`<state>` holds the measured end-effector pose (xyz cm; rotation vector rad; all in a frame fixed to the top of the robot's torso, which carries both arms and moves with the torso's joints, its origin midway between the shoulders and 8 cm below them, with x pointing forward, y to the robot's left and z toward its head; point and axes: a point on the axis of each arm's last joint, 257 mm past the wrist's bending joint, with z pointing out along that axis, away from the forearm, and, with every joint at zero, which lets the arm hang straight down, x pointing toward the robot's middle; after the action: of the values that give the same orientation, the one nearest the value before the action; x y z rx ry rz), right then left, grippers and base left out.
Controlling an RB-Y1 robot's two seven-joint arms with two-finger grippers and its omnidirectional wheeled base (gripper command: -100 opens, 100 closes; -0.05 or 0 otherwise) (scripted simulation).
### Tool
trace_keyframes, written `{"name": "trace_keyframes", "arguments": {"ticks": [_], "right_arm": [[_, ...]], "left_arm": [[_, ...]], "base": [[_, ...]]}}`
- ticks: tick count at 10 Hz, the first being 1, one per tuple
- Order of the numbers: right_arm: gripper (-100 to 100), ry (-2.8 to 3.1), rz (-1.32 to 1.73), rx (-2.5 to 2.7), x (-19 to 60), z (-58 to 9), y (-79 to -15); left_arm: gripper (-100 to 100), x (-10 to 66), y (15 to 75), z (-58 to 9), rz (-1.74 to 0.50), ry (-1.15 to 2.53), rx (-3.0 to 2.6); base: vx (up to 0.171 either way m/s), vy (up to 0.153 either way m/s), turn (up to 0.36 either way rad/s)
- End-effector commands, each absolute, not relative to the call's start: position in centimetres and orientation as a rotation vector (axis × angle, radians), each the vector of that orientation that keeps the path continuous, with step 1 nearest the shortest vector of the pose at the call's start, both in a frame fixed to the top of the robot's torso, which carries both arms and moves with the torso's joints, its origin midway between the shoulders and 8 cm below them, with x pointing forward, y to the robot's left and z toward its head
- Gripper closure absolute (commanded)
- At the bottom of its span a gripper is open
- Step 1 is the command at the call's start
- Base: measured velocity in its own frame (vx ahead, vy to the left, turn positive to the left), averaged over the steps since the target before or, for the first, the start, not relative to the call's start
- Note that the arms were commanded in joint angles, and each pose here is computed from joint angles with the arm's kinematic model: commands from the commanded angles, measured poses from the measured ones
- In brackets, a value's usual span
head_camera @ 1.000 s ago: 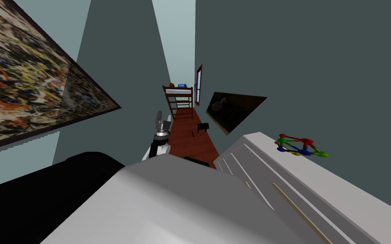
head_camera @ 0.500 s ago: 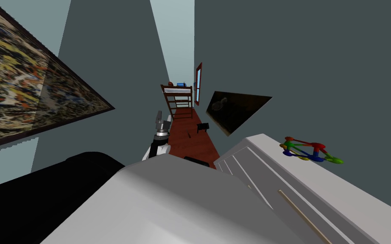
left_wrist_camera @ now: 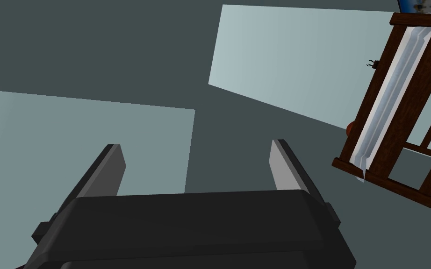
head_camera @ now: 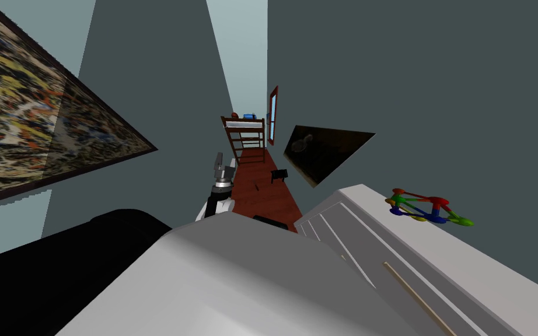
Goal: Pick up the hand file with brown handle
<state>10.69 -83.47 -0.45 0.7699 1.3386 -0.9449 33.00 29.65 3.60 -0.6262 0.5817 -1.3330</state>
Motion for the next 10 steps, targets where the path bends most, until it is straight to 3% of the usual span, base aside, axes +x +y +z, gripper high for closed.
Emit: {"name": "trace_keyframes", "arguments": {"ticks": [1, 2, 10], "right_arm": [[0, 1.339, -0.945, 0.770, 10.7, -0.5, -83.5], [-100, 1.342, -0.944, 0.814, 9.9, -0.7, -84.1], [-100, 1.348, -0.949, 0.983, 6.7, -1.5, -86.2]], "left_arm": [[0, 33.0, 29.6, 3.6, -1.333, 0.582, -0.626], [0, 33.0, 29.6, 3.6, -1.333, 0.582, -0.626], [0, 33.0, 29.6, 3.6, -1.333, 0.582, -0.626]], "base": [[0.000, 0.000, 0.000], [0.026, 0.020, 0.020], [0.032, 0.025, 0.011]]}}
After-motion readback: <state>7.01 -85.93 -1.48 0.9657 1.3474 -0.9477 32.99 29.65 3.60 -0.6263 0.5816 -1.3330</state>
